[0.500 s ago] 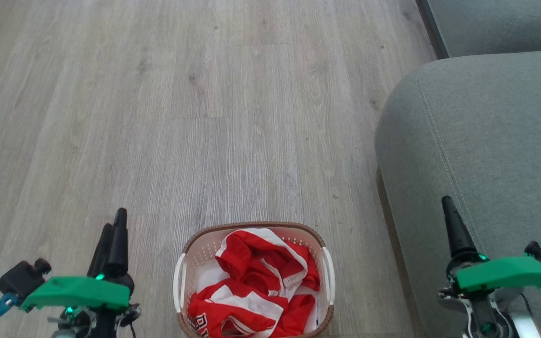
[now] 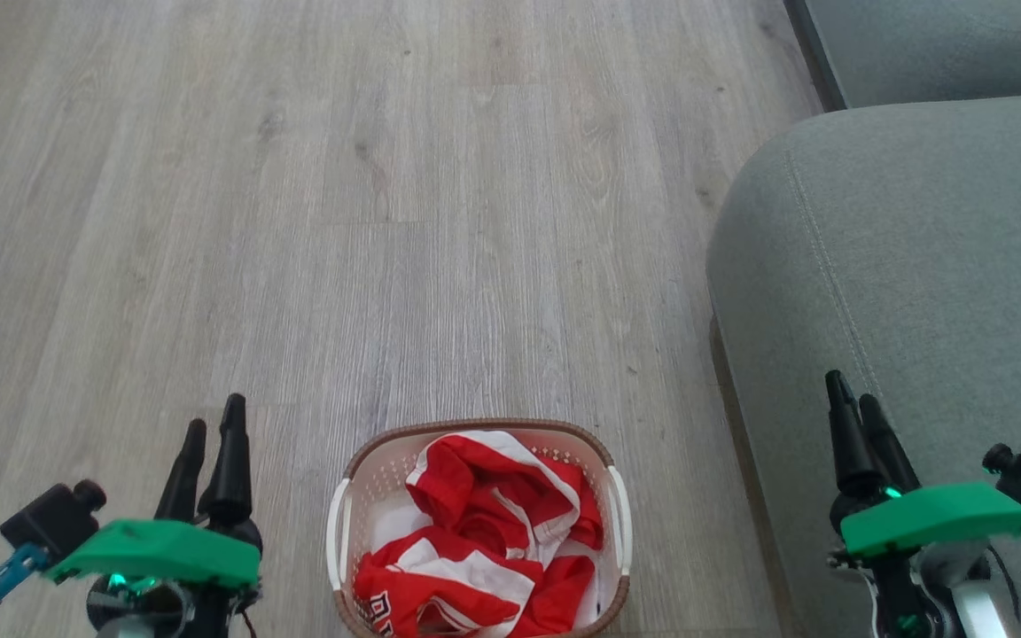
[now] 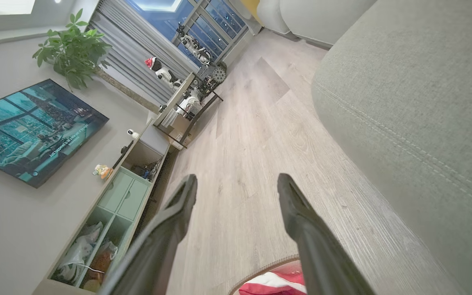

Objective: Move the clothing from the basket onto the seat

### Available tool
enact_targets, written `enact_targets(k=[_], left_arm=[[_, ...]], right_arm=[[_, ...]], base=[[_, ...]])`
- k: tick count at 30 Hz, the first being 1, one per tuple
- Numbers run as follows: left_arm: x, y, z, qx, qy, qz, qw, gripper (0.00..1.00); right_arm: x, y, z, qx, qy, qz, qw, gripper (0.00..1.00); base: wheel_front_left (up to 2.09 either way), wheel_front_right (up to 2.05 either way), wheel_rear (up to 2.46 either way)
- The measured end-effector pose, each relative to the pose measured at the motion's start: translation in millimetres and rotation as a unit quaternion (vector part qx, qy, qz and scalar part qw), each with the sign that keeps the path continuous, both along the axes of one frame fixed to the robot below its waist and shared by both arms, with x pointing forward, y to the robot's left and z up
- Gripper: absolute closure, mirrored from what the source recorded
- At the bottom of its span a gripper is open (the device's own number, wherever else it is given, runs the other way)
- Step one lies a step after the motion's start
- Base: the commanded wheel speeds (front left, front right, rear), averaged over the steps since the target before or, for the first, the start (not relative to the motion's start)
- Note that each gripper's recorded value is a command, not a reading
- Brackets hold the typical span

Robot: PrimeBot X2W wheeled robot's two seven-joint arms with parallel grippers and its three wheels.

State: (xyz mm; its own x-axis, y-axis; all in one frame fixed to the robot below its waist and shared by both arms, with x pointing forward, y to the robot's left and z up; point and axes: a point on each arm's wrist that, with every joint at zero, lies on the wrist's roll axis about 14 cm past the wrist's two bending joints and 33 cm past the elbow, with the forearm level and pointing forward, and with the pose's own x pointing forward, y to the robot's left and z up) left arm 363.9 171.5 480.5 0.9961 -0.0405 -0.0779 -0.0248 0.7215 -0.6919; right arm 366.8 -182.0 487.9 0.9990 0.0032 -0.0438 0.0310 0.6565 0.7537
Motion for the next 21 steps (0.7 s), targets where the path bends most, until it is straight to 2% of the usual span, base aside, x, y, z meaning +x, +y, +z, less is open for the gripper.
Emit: enact_targets(k=[21], left_arm=[[1, -10, 14, 0.124, -0.041, -0.021, 0.991, 0.00]], right_arm=[[1, 3, 13, -0.138, -0.033, 0.013, 0.990, 0.00]], base=[[0.00, 0.00, 0.00]])
